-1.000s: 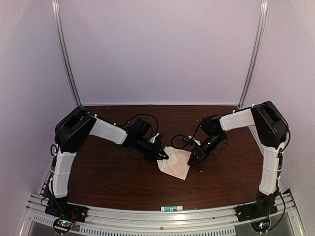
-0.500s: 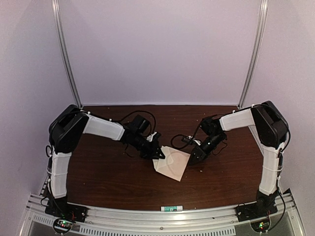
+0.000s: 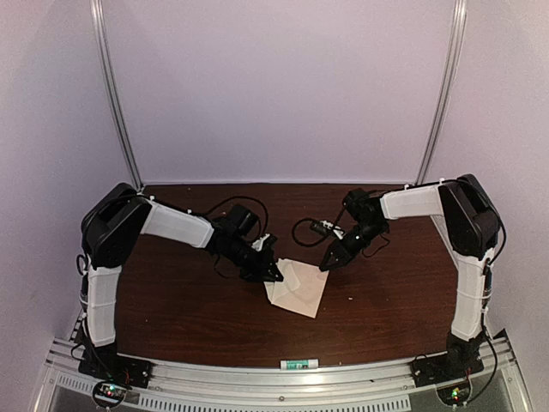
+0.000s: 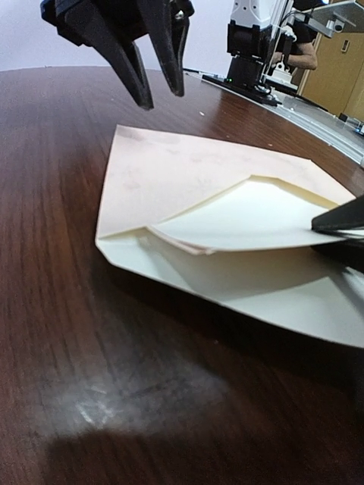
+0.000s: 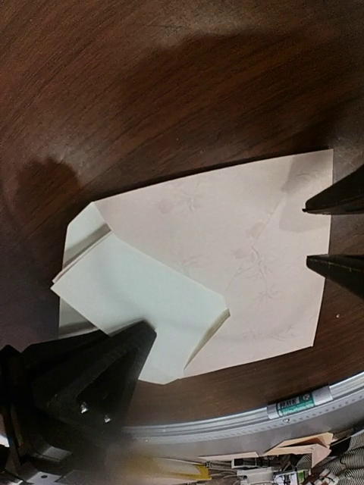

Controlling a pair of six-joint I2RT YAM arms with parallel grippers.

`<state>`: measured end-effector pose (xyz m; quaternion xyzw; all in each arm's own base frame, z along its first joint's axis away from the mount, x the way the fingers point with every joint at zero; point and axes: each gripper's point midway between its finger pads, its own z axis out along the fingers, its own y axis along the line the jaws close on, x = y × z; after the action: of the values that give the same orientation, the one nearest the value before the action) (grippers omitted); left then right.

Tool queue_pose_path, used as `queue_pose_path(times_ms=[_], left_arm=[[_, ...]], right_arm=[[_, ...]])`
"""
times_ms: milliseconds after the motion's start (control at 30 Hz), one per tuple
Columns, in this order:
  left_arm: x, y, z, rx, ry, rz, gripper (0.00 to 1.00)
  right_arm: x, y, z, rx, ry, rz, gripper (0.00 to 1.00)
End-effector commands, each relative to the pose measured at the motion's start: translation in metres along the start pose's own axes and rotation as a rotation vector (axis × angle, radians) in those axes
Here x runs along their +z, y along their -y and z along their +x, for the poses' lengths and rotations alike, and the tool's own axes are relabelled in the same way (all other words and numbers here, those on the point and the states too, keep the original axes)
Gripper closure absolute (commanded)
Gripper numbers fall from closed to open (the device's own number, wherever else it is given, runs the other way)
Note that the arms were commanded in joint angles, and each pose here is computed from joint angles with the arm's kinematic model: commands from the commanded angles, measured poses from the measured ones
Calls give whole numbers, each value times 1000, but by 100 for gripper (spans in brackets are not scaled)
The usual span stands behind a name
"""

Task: Place the letter into the envelope and seal it
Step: Place the 1/2-folded letter in the envelope.

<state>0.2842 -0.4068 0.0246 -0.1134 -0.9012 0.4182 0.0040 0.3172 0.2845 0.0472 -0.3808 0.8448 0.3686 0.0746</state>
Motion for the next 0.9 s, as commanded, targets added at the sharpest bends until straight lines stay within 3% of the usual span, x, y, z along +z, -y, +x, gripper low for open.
queue_pose_path(times_ms=[0, 467, 867], left_arm=[[-10, 19, -4, 49, 35, 45, 95], [-30, 8, -3, 7, 86, 10, 95], [-16, 0, -1, -21, 64, 44, 100]], right_arm=[[21, 10, 8, 48, -33, -8, 81], [34, 24, 25, 91, -79, 14, 82], [22, 12, 14, 47, -57, 2, 82]])
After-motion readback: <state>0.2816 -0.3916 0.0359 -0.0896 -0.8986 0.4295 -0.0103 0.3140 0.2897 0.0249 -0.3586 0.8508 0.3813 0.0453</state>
